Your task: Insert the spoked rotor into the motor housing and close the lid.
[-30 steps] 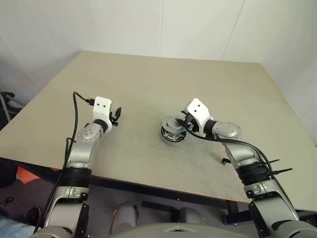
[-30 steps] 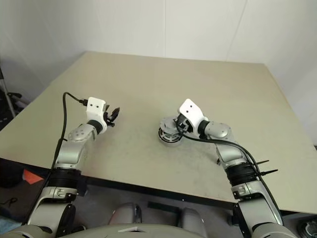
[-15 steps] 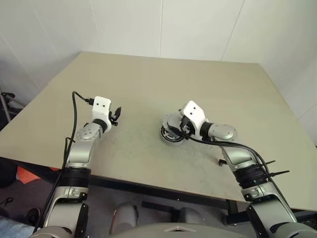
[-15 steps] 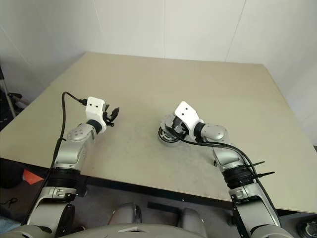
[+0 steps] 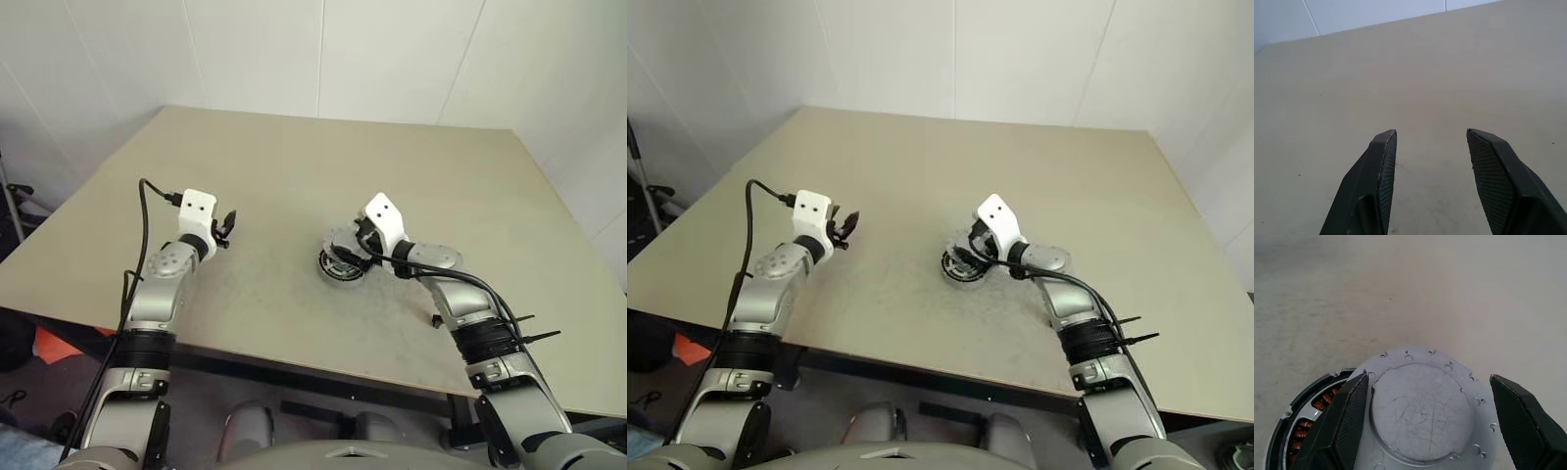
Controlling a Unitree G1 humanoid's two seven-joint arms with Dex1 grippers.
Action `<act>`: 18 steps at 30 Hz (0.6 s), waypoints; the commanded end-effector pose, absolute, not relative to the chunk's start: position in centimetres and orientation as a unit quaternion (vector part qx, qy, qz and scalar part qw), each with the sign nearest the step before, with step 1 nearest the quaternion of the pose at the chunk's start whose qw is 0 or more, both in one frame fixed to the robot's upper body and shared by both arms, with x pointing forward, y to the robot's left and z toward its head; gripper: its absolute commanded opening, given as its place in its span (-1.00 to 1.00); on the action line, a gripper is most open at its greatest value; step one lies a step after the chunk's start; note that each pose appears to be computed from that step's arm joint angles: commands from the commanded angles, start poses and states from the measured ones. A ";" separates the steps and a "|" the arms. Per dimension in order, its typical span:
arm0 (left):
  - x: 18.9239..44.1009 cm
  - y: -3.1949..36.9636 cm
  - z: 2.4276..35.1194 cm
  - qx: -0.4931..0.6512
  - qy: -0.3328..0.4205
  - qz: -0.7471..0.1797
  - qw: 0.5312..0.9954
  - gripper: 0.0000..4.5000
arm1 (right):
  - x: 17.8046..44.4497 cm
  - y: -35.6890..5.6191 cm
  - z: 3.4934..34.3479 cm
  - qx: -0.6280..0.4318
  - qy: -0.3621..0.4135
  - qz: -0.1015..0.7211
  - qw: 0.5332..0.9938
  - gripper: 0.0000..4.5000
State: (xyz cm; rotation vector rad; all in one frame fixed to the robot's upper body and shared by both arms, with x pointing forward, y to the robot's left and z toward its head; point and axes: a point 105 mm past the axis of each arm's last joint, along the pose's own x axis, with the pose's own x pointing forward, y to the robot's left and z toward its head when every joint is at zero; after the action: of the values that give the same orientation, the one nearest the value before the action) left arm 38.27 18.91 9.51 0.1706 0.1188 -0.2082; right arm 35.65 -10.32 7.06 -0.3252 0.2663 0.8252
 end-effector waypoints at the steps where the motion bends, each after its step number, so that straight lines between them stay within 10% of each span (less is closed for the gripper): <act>1: 38.3 18.2 11.4 0.097 0.025 -0.117 0.988 0.07 | 33.8 -10.3 4.8 -0.158 0.185 0.426 0.871 0.99; 13: 38.4 17.8 11.5 0.098 0.024 -0.123 0.987 0.07 | 34.1 -10.7 4.5 -0.146 0.202 0.409 0.878 0.99; 18: 38.3 17.9 11.5 0.099 0.023 -0.122 0.987 0.07 | 34.0 -10.3 4.4 -0.142 0.204 0.417 0.874 0.38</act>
State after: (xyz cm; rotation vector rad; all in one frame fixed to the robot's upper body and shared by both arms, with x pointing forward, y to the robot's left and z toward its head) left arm 38.18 18.07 9.52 0.1779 0.1163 -0.2413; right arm 34.88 -10.21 6.94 -0.3070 0.3205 0.8617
